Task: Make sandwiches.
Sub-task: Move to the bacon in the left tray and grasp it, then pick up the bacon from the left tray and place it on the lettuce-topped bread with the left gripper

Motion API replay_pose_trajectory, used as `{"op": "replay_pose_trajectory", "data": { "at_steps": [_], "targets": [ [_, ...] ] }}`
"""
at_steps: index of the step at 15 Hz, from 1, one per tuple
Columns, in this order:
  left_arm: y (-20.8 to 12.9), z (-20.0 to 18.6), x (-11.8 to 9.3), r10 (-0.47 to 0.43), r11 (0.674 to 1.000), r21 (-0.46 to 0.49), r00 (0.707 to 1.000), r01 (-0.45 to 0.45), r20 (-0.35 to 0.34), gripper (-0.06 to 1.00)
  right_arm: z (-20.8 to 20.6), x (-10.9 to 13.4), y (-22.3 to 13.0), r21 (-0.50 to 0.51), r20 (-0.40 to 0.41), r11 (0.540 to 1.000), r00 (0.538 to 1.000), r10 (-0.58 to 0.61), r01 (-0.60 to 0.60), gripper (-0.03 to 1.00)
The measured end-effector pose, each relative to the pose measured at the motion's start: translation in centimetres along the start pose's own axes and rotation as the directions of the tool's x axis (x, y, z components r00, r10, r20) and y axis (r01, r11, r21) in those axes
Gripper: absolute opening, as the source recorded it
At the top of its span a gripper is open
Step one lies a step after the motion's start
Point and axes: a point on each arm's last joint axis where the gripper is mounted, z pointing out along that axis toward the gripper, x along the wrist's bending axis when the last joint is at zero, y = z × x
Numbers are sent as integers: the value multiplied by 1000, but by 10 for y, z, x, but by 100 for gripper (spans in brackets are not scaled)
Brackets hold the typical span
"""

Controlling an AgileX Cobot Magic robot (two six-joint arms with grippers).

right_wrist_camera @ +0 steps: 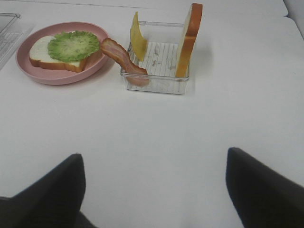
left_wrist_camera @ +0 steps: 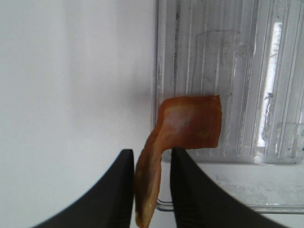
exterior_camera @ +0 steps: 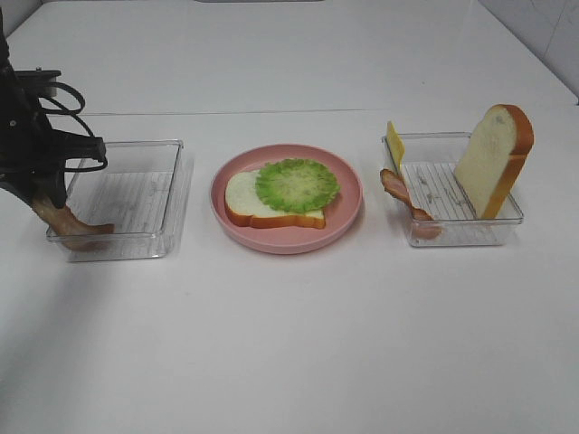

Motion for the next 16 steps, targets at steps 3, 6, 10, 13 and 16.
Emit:
{"op": "replay_pose_trajectory", "data": {
  "at_steps": [3, 6, 10, 13, 16],
  "targets": [
    [0, 0, 0, -4, 1000, 1, 1000, 4, 4, 6, 0, 0, 0, 0, 0, 1000, 1000, 0, 0, 77],
    [0, 0, 0, -4, 1000, -1, 1000, 4, 5, 0, 0, 0, 0, 0, 0, 1000, 1000, 0, 0, 77],
    [10, -14, -12, -23, 999, -19, 994, 25, 110, 0, 0, 0, 0, 0, 0, 1000, 1000, 0, 0, 77],
    [29, -44, -35, -6, 996, -82, 944, 35, 330, 0, 0, 0, 0, 0, 0, 1000, 1000, 0, 0, 77],
    [39, -63, -54, 25, 988, -143, 853, 58, 522, 0, 0, 0, 0, 0, 0, 1000, 1000, 0, 0, 77]
  ]
}}
